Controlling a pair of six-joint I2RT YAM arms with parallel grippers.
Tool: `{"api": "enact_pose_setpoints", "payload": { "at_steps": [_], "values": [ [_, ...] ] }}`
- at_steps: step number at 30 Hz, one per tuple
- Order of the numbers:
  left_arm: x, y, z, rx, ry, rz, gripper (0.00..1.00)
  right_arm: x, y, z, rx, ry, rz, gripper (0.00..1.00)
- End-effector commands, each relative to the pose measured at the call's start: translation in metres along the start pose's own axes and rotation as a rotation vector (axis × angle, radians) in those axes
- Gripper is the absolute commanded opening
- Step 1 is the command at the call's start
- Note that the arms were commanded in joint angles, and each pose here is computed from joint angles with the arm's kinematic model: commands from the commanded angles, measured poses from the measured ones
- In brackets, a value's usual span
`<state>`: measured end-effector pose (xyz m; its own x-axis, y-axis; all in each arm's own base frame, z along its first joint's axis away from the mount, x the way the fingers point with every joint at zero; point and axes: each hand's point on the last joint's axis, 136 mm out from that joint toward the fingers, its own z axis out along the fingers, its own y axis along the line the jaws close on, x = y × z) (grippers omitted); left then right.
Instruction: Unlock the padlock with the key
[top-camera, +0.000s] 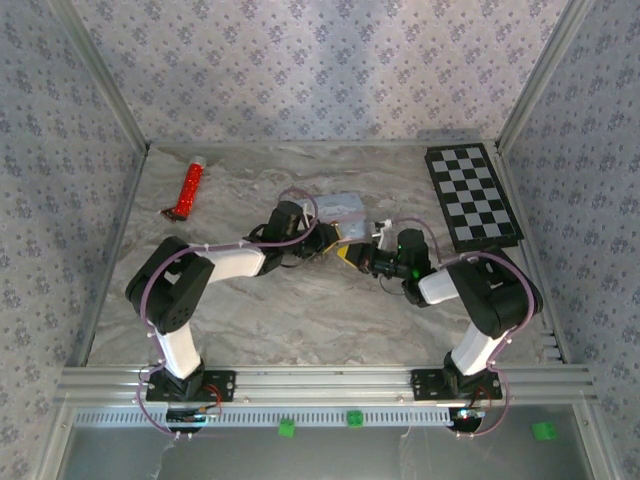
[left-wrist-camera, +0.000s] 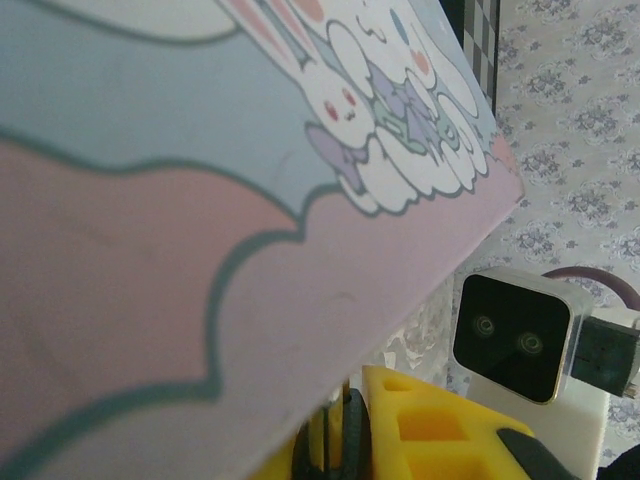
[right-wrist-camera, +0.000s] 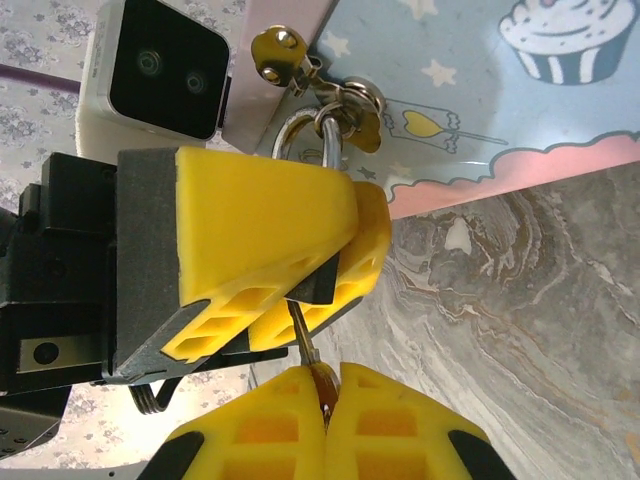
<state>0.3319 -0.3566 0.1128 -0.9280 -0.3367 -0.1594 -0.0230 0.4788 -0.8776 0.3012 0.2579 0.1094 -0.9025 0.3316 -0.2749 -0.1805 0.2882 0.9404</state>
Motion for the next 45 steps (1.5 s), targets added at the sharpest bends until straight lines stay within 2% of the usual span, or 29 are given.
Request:
{"api": "enact_pose_setpoints", "payload": {
  "at_steps": [1,7,14,20,27,33,36,40,42,45],
  "values": [
    [0.016,-0.023,0.004,0.079,0.071,0.029,0.22,-0.016,-0.008,-0.008,0.03,-0.085,0.014,0.0],
    [0.015,-0.025,0.007,0.081,0.072,0.03,0.23,-0.015,-0.002,-0.008,0.013,-0.08,0.012,0.0],
    [0.013,-0.024,0.009,0.079,0.066,0.026,0.2,-0.012,0.003,-0.008,0.007,-0.076,0.007,0.0],
    [0.004,-0.018,0.007,0.063,0.031,0.022,0.29,-0.006,-0.003,-0.011,0.031,-0.069,0.01,0.0],
    [-0.008,-0.011,0.01,0.056,0.013,0.014,0.3,-0.005,-0.008,-0.013,0.051,-0.067,0.012,0.0],
    [-0.007,0.009,0.008,-0.038,0.005,0.011,0.36,-0.005,-0.028,-0.027,0.126,-0.085,0.043,0.0],
    [0.001,0.022,0.0,-0.19,0.011,0.089,0.39,-0.001,-0.04,-0.037,0.203,-0.073,0.038,0.0],
    [0.01,0.022,-0.019,-0.42,-0.004,0.364,0.39,-0.002,-0.035,-0.046,0.241,-0.059,-0.023,0.0],
    [0.01,0.018,-0.025,-0.488,-0.007,0.488,0.41,-0.003,-0.031,-0.05,0.262,-0.051,-0.058,0.0],
    [0.001,0.017,-0.029,-0.548,-0.021,0.601,0.41,-0.005,-0.024,-0.054,0.277,-0.048,-0.106,0.0]
  ]
}}
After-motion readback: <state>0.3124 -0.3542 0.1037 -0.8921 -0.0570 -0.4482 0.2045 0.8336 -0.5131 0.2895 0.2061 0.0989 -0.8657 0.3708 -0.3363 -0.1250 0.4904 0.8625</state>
